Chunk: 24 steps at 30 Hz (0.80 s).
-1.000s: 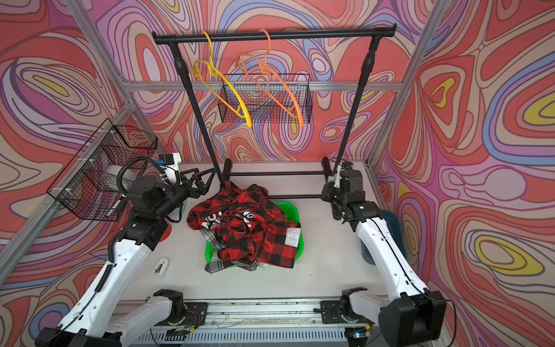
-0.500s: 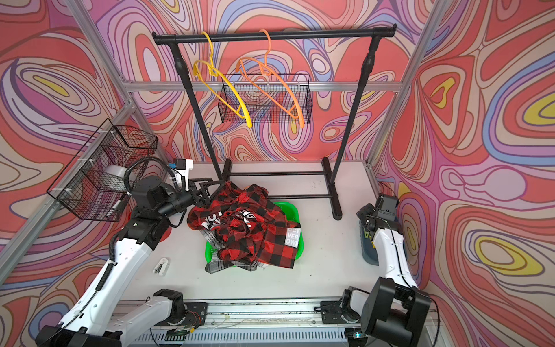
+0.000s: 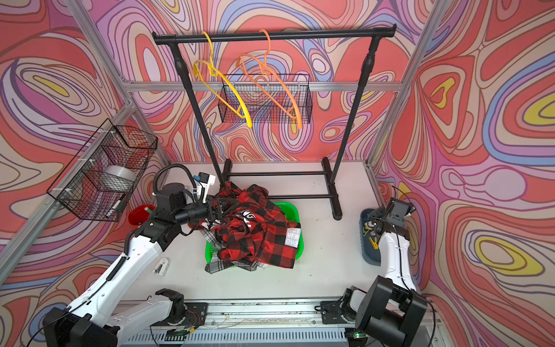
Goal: Remove the clothespins securing long-sleeve shirts to the hanger
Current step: Place the clamp in the storage box, then remove the long-sleeve shirt from the hanger.
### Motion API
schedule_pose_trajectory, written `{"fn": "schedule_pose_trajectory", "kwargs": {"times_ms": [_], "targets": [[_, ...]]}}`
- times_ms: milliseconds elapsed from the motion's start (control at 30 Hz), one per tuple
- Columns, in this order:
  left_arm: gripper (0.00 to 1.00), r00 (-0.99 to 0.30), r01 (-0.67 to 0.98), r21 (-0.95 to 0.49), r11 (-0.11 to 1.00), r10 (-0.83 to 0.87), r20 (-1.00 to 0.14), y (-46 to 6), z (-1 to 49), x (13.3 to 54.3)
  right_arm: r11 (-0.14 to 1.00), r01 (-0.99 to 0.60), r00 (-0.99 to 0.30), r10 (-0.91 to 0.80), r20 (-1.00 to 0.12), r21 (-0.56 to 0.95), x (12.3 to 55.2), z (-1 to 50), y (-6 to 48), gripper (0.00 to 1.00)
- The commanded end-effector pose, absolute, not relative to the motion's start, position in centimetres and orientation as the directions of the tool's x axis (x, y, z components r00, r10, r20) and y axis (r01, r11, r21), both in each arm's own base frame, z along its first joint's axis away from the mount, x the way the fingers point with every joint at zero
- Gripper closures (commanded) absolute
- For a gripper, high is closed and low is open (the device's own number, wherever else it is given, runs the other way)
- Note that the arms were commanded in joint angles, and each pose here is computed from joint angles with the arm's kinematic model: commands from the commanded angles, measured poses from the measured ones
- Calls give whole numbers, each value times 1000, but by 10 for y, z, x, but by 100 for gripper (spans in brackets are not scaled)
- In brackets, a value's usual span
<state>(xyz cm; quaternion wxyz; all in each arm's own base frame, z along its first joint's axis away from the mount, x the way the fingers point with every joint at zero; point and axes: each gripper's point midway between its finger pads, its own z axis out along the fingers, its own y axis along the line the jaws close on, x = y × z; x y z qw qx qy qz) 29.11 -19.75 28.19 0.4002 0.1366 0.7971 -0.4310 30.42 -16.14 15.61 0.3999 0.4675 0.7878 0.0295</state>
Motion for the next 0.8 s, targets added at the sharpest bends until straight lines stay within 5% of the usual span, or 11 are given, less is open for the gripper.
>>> {"fn": "schedule_pose_trajectory", "kwargs": {"times_ms": [0,333,533,767], "targets": [[28,-721,504,-623,598,-106,-684,-205,247,279,669,510,-204,705,-679,542,324,222,-138,42],[31,-827,407,-672,618,-63,-559,-216,169,260,827,-174,-423,427,-799,534,333,330,83,46],[33,-848,387,-677,626,-47,-528,-218,140,255,801,-386,-569,184,-801,458,326,307,218,46],[37,-882,327,-671,666,-40,-469,-214,118,249,774,-450,-651,56,-757,444,356,266,302,46]]}}
